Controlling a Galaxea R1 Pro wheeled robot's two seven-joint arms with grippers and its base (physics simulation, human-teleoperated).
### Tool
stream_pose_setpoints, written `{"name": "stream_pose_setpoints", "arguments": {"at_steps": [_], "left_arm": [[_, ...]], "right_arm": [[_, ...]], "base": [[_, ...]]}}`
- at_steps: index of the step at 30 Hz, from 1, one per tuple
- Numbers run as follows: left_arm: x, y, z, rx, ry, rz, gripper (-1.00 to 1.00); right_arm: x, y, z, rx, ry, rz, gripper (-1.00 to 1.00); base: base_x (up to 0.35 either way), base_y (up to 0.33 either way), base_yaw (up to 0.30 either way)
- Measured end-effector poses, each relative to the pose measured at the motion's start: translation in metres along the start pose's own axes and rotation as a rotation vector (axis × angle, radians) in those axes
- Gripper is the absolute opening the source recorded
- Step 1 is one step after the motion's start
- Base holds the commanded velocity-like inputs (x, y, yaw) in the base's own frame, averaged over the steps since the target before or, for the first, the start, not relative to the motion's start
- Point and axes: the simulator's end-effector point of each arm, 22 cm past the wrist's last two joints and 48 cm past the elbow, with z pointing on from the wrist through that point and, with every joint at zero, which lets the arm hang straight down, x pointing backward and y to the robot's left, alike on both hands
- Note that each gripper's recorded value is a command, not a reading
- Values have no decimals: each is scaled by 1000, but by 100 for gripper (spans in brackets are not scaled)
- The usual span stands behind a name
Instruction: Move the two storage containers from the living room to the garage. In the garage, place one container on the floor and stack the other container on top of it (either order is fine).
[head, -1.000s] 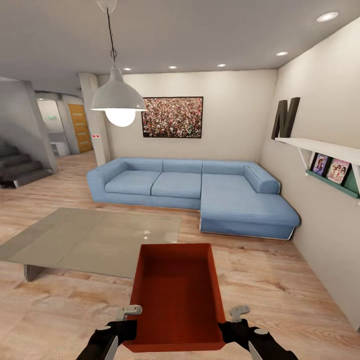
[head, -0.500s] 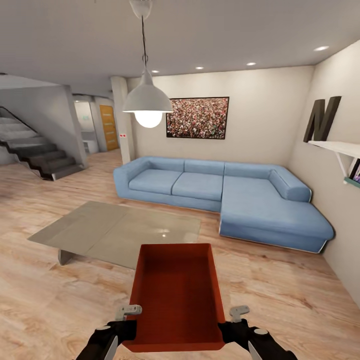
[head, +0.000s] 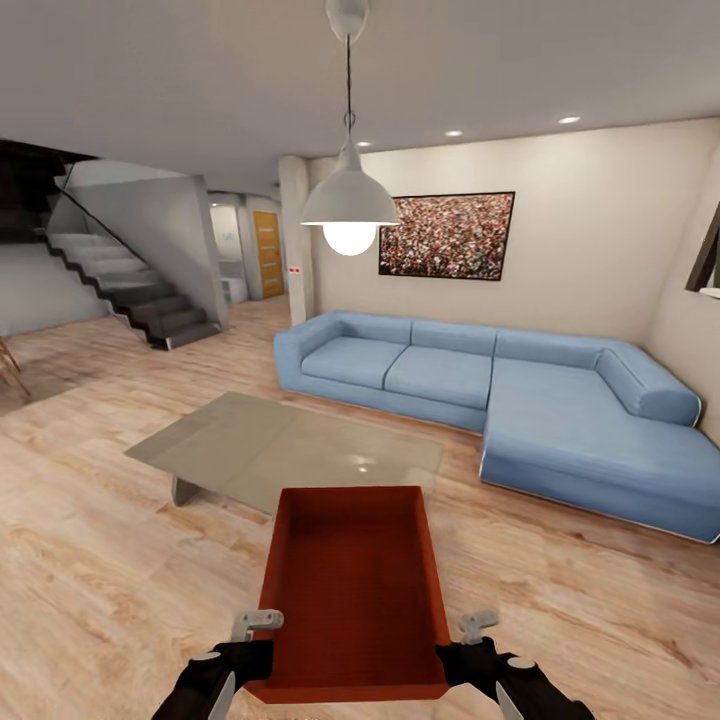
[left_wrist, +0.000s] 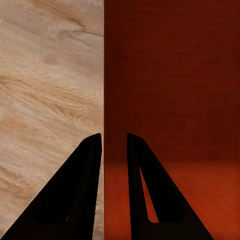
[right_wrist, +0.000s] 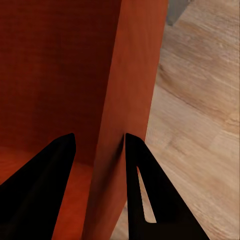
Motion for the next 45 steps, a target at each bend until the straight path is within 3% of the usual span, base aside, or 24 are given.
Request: {"name": "stream_pose_setpoints", "arguments": {"at_steps": [37,45], "left_arm": [[0,0,0,0,-2,-2,-100],[0,5,0,1,-2,-3,-100]], "right_arm": [[0,0,0,1,-1,0,-100],[-1,4,1,1,-2,0,-100]], "base": [[1,0,299],[235,53,299]]}}
